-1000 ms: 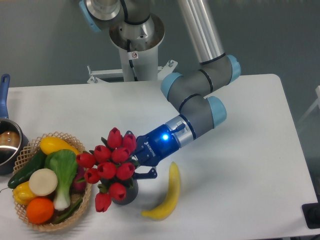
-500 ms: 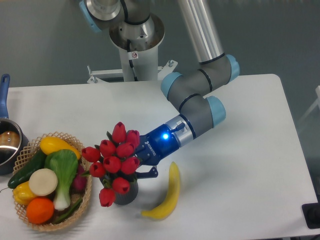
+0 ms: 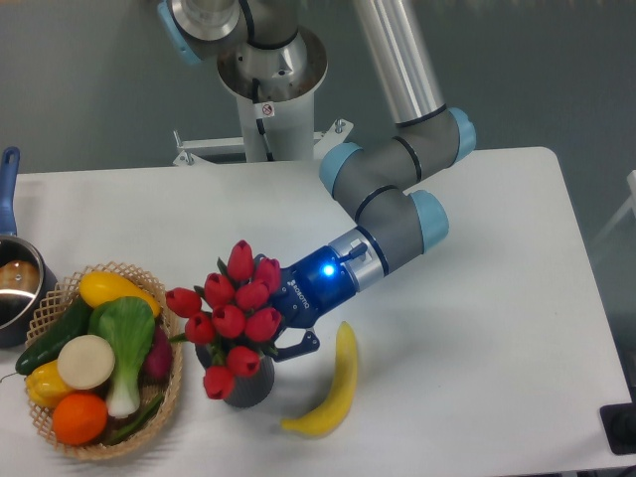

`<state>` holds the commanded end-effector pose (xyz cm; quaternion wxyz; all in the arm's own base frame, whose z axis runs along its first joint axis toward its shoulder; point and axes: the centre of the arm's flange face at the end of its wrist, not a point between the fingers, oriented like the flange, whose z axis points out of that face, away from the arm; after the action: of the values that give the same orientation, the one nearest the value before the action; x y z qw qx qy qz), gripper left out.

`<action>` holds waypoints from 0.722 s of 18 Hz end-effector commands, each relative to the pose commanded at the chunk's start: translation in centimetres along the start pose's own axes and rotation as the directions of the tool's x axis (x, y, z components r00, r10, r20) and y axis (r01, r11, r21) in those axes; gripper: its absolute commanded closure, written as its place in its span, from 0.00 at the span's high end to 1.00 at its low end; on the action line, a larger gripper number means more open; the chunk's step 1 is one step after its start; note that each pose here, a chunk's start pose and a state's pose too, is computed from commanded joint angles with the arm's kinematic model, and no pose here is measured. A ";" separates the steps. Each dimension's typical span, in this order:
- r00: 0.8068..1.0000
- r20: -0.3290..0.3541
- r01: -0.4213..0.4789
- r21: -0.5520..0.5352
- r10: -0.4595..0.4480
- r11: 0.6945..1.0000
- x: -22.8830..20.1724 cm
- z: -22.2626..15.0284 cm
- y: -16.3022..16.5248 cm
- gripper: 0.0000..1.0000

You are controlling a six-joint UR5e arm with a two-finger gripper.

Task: Insert the flowers into the vase
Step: 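Open the gripper, release the tulips, and lift away from the vase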

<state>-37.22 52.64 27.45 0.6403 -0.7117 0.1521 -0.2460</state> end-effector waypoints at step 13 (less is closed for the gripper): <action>0.988 0.075 -0.114 -0.256 0.138 0.960 1.5 -0.5 -3.5 1.00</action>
<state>-36.60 51.93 31.13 0.5657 -0.7864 0.1973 -0.1505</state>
